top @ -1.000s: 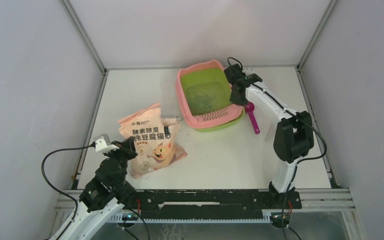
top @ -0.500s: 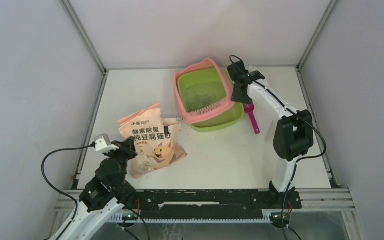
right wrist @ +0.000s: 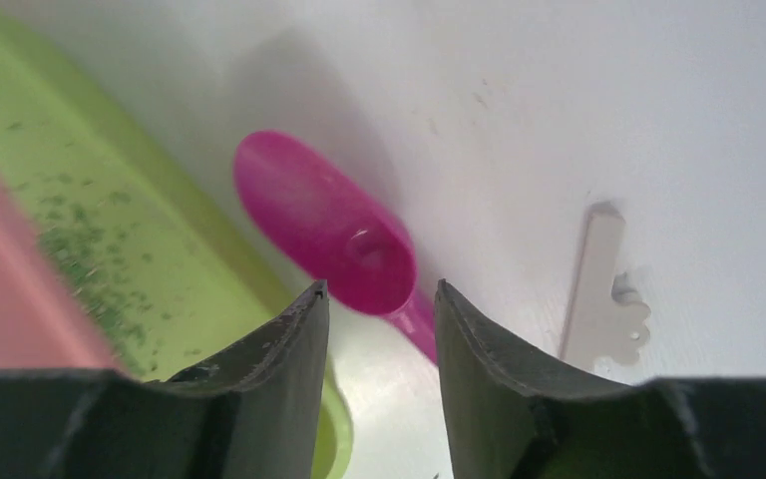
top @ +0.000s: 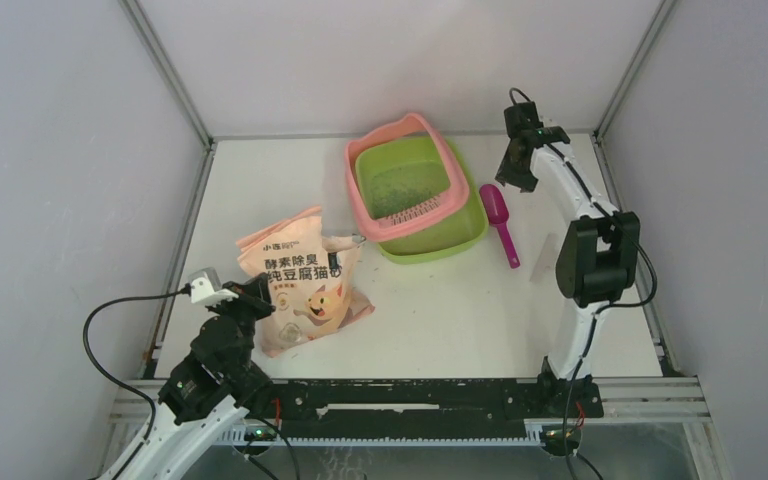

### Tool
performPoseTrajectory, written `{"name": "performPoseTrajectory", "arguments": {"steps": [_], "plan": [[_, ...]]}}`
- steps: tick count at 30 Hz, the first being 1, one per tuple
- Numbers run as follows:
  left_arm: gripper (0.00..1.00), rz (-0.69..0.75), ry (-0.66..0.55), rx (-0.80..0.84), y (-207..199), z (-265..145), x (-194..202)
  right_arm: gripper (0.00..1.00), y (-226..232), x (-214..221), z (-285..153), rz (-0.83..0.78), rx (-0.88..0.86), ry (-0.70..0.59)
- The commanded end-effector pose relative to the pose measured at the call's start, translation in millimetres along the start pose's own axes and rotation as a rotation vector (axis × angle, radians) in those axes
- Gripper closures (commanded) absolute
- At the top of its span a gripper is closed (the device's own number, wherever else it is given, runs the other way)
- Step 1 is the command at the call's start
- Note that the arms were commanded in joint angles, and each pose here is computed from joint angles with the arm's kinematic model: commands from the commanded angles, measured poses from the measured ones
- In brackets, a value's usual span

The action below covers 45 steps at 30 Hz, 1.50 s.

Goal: Fill the litter box with clean litter
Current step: Move the spatula to the center of the board.

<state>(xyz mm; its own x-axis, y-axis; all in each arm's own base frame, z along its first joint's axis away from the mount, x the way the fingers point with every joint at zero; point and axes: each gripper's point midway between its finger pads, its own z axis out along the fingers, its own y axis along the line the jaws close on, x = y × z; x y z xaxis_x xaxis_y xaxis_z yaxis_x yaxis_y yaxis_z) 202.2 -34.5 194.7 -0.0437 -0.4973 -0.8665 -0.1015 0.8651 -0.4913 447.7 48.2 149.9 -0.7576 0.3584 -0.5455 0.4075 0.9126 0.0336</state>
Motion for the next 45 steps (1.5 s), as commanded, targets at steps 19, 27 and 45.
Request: {"name": "performPoseTrajectory", "arguments": {"steps": [19,27,45], "plan": [[1.0,-0.168,-0.156,0.134,-24,-22,-65,0.93,-73,109,71,0.015,0.233,0.203],[1.0,-0.154,-0.137,0.161,-29,-21,-59,0.87,-125,126,44,0.157,0.335,0.14],[1.0,-0.205,-0.157,0.172,-19,-35,-68,0.29,34,-27,-101,-0.286,-0.035,-0.326]]}}
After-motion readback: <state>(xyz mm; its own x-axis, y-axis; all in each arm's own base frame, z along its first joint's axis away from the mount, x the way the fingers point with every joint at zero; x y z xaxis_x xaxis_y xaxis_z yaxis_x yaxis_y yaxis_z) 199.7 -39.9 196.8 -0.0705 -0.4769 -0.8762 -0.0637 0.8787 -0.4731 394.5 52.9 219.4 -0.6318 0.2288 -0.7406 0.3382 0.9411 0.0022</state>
